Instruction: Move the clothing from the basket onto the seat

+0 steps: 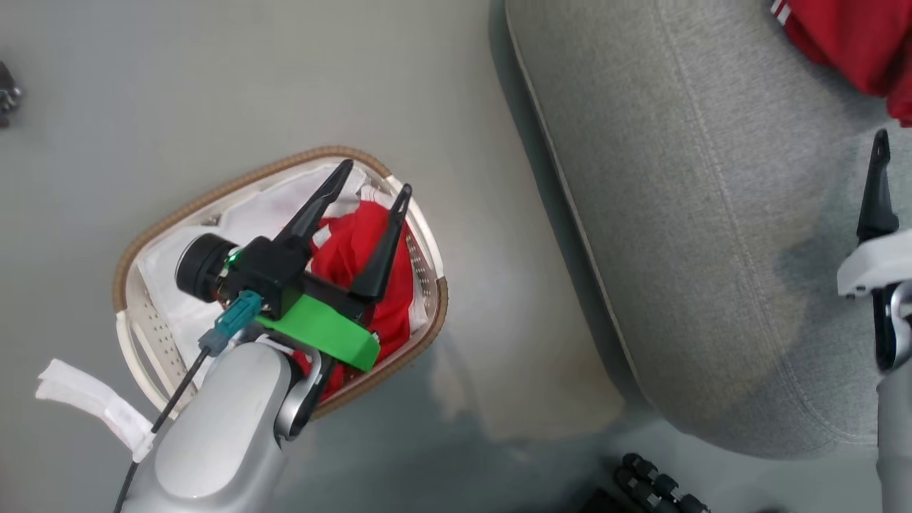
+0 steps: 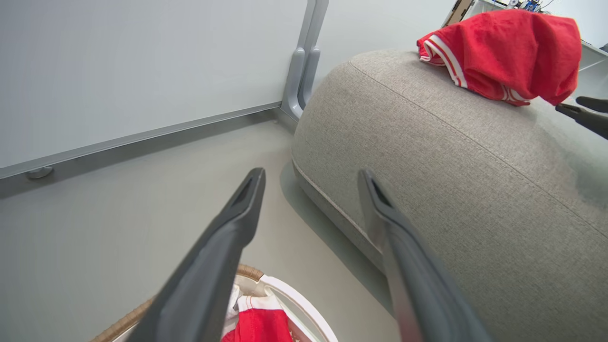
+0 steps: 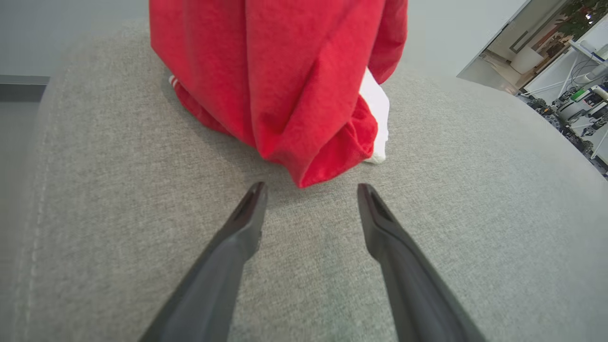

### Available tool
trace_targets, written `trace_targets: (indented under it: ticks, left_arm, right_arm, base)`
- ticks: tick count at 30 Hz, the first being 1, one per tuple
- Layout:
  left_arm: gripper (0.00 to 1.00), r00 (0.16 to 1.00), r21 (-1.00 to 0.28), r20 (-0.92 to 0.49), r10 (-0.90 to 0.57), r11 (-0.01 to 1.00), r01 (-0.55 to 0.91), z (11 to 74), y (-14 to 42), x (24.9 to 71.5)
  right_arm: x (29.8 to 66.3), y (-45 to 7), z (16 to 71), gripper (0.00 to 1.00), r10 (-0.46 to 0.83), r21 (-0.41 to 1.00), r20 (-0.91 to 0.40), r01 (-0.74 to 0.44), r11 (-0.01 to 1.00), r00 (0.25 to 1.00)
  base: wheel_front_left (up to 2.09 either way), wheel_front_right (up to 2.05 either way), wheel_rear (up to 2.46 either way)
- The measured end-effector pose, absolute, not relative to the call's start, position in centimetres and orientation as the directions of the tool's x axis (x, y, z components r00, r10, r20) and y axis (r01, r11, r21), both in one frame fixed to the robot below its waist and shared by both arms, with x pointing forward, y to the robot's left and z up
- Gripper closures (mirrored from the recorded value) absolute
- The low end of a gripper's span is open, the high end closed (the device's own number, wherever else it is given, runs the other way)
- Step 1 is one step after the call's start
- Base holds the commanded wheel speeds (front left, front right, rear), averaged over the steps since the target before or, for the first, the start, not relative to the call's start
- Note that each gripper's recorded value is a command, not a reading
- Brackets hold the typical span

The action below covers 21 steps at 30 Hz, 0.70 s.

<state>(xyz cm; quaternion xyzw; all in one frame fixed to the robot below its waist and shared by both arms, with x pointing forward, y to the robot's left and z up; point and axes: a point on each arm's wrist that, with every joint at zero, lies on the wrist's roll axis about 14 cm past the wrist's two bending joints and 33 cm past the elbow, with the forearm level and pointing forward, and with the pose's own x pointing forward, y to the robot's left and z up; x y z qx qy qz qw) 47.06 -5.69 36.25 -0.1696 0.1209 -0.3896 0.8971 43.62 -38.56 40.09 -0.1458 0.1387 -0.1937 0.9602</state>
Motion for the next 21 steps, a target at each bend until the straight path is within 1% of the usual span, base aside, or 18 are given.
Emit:
trace_targets:
  ticks: [4, 6, 10, 17, 21]
  left_arm:
    - [0.00, 0.706, -0.384, -0.082, -0.704, 0.676, 0.630, 37.6, -4.6, 47.1]
    - [0.00, 0.727, -0.375, -0.082, -0.682, 0.696, 0.612, 38.3, -4.0, 47.0]
    - [0.00, 0.762, -0.361, -0.080, -0.643, 0.731, 0.578, 39.5, -2.8, 46.6]
    - [0.00, 0.840, -0.348, -0.108, -0.531, 0.812, 0.469, 40.6, 0.9, 45.7]
    - [0.00, 0.881, -0.320, -0.127, -0.456, 0.859, 0.398, 41.0, 3.8, 45.1]
  right_arm:
    - [42.6, -37.7, 42.1, 0.00, -0.408, -0.297, -0.157, 0.351, 0.888, 0.899]
    - [42.5, -37.2, 43.8, 0.00, -0.391, -0.296, -0.113, 0.345, 0.891, 0.913]
    - [42.6, -35.4, 45.9, 0.00, -0.353, -0.237, -0.049, 0.333, 0.913, 0.934]
    - [44.0, -30.9, 48.6, 0.00, -0.251, -0.116, 0.036, 0.253, 0.960, 0.967]
    - [45.1, -27.4, 49.0, 0.00, -0.161, -0.079, 0.046, 0.164, 0.983, 0.986]
  base:
    - [0.00, 0.00, 0.00]
    - [0.00, 0.00, 0.00]
    - [0.00, 0.00, 0.00]
    - [0.00, 0.00, 0.00]
    - [0.00, 0.00, 0.00]
